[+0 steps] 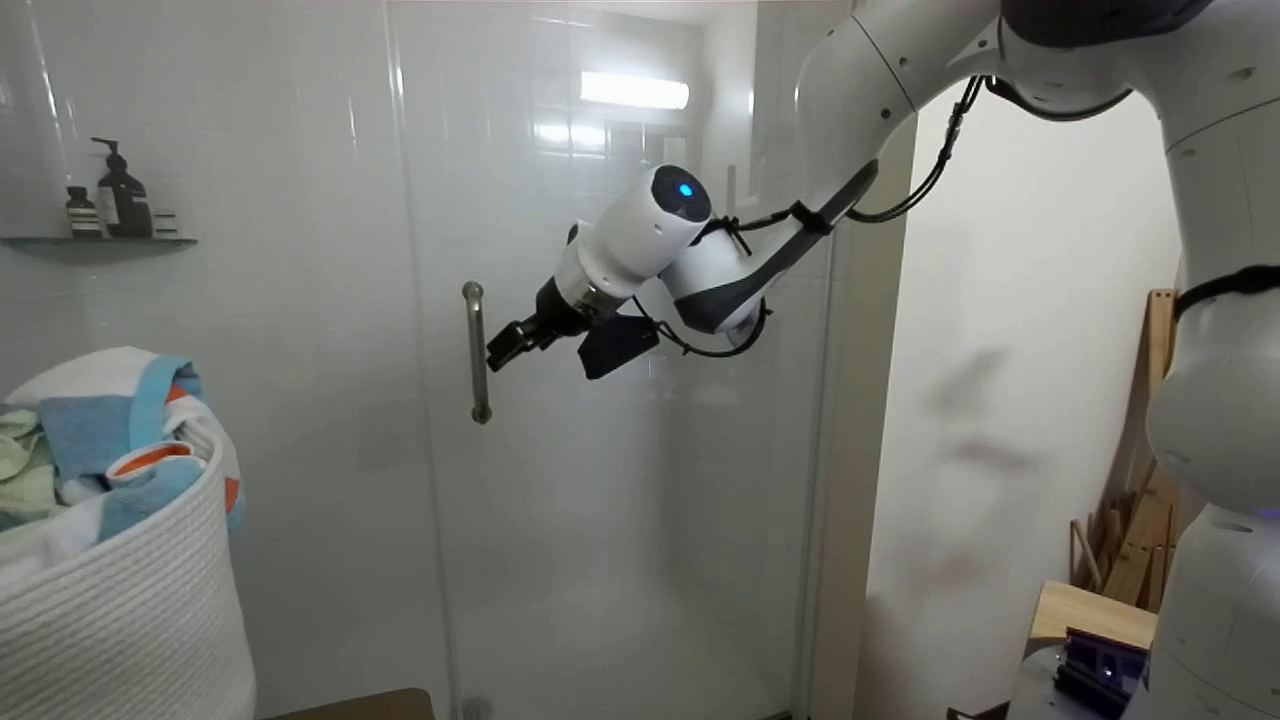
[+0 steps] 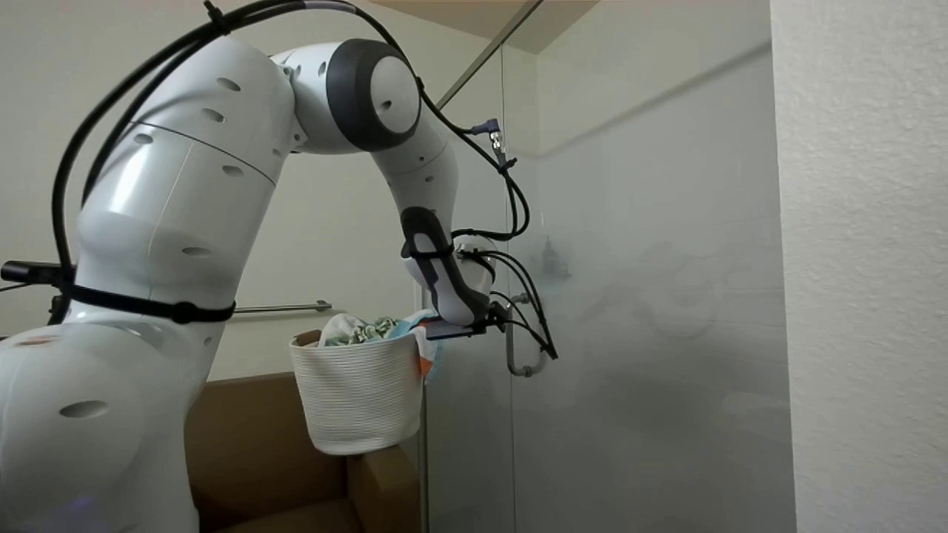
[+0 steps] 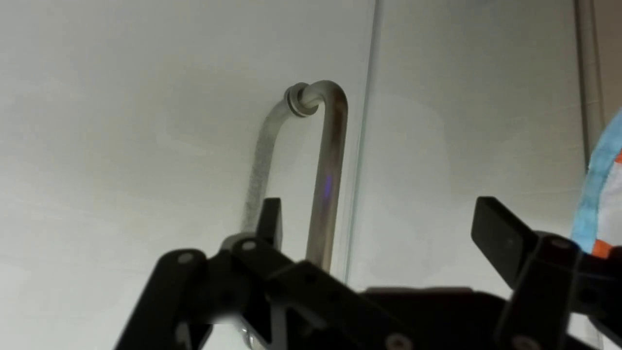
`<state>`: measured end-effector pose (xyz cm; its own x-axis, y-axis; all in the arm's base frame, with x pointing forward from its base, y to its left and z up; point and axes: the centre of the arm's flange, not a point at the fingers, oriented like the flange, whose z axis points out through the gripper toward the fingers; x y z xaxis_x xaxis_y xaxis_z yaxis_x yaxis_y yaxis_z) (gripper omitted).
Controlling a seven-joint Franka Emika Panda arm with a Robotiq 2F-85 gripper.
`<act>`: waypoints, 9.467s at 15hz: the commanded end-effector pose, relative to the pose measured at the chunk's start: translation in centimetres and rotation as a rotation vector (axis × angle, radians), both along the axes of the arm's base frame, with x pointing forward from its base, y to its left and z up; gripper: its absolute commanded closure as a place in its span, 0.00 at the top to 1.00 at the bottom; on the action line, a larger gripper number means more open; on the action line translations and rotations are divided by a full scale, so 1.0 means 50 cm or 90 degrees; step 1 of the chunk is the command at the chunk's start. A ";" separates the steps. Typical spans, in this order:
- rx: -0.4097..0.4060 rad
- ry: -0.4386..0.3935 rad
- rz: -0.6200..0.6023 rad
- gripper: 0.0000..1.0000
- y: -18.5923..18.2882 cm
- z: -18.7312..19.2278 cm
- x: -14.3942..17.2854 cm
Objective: Open the door
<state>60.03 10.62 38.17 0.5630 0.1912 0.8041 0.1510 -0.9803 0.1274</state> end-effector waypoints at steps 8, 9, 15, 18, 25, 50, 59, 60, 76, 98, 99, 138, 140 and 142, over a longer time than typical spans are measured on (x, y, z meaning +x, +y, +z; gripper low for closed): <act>-0.078 -0.046 -0.009 1.00 -0.123 0.005 0.077; -0.091 -0.063 -0.028 1.00 -0.129 0.007 0.101; -0.060 -0.053 -0.063 1.00 -0.155 -0.020 0.213; 0.013 -0.014 -0.040 1.00 -0.157 -0.072 0.237; 0.104 0.031 -0.002 1.00 -0.145 -0.118 0.279; 0.077 0.263 0.016 1.00 -0.121 0.049 0.204; 0.119 0.252 0.034 1.00 -0.141 -0.034 0.293; 0.130 0.261 0.044 1.00 -0.131 -0.043 0.300; 0.164 0.171 0.166 1.00 -0.053 -0.058 0.379; 0.337 0.003 0.305 1.00 -0.151 -0.140 0.216; 0.331 0.032 0.311 1.00 -0.132 -0.160 0.224; 0.227 0.115 0.266 1.00 -0.094 -0.160 0.269; 0.229 0.112 0.269 1.00 -0.090 -0.166 0.265; 0.228 0.115 0.280 1.00 -0.077 -0.166 0.253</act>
